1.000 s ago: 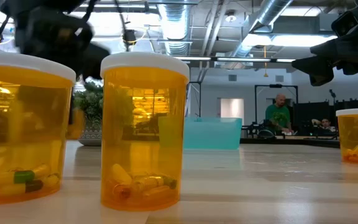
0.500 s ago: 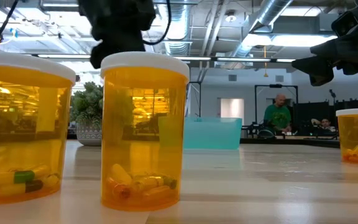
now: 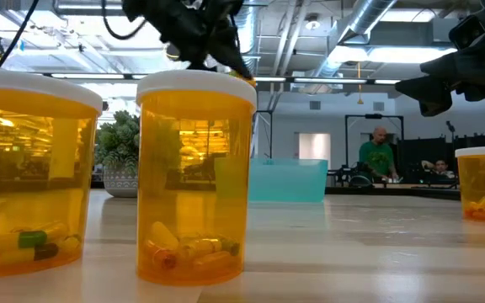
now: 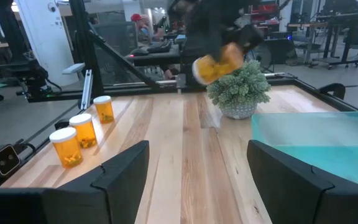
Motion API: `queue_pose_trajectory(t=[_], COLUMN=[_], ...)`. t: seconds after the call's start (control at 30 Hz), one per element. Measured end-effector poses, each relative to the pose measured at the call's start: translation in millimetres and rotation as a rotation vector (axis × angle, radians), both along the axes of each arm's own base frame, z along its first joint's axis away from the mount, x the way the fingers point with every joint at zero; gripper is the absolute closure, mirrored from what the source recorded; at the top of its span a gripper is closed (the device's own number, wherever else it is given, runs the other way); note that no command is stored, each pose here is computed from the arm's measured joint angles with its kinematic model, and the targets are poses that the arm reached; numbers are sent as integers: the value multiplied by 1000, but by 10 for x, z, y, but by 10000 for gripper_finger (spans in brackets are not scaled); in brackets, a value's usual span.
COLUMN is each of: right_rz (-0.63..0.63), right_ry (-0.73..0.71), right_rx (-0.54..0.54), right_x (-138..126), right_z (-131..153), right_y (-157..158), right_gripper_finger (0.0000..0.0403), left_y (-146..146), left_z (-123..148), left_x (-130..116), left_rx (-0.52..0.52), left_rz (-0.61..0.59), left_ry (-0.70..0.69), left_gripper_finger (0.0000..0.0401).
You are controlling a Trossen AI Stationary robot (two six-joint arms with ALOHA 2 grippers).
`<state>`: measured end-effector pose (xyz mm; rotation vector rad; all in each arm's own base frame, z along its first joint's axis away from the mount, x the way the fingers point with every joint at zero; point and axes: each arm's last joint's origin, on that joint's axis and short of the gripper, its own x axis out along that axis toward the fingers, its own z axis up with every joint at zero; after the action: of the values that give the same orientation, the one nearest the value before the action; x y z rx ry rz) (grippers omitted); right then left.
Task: Pick and place pill bottles into a basket
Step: Put the orange pill bottle into the green bin
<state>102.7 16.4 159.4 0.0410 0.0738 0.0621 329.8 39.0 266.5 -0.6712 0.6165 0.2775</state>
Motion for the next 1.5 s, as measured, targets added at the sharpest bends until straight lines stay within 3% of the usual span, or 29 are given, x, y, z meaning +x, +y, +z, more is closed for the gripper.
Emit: queue_pose_trajectory(t=[0.2,0.4,0.7,0.97,1.2,1.5], right_rz=[0,0,0,0,0,0], right_ry=[0,0,0,0,0,0], right_rx=[0,0,0,0,0,0], right_x=[0,0,0,0,0,0], right_z=[0,-1,0,1,0,1], right_y=[0,0,0,0,0,0], right_gripper_finger=[137,137,137,137,137,137], left_y=[244,432,715,897,1024,938], left_z=[62,-85,-406,-323,-492,-655], left_x=[104,340,476,453,339,265], left_rx=[2,-67,-87,-172,-97,195], left_rz=[56,62,111,201,252,189], left_ry=[-155,-298,-303,-412,-220,43], left_gripper_finger=[225,225,225,225,225,225])
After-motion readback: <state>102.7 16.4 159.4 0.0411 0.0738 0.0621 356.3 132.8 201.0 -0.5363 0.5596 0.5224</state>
